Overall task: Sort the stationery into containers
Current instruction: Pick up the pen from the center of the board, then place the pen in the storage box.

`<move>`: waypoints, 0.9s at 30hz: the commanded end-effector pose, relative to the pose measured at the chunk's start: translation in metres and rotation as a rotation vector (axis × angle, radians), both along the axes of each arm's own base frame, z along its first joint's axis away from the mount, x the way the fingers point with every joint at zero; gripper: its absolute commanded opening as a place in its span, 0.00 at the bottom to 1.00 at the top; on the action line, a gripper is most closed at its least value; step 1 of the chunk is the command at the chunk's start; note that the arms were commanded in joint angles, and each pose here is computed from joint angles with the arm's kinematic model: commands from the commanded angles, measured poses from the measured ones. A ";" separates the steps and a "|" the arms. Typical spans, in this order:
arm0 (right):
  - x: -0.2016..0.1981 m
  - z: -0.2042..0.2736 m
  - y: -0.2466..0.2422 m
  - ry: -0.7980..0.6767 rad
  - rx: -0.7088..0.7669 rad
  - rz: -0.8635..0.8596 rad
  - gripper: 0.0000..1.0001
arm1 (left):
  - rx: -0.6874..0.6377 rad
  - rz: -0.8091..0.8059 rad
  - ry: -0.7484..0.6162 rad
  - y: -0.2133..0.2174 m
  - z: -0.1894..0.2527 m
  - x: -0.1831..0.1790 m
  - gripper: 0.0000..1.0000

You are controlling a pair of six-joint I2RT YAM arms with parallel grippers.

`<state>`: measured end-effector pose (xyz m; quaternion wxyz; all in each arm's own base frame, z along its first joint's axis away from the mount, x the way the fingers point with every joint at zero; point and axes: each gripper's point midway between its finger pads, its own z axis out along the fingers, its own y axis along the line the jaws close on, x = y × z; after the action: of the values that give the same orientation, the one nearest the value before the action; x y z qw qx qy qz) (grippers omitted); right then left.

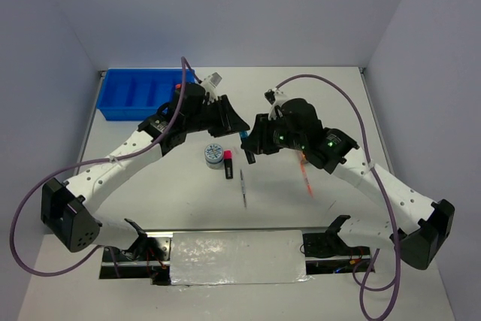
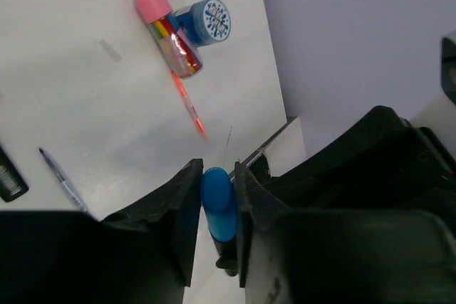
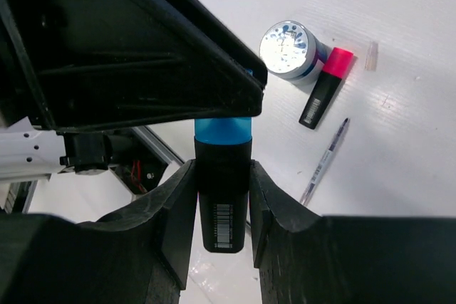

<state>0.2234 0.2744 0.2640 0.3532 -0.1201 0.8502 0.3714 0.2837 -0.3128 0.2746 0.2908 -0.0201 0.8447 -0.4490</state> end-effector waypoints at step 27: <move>-0.018 0.004 -0.071 -0.093 -0.126 -0.128 1.00 | 1.081 0.533 -0.207 0.255 -0.052 0.291 0.00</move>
<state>0.2117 0.2097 0.2772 0.4173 -0.0980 0.8530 0.2977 0.5697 -0.0823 0.2268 0.4491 -0.0424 0.8893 0.0743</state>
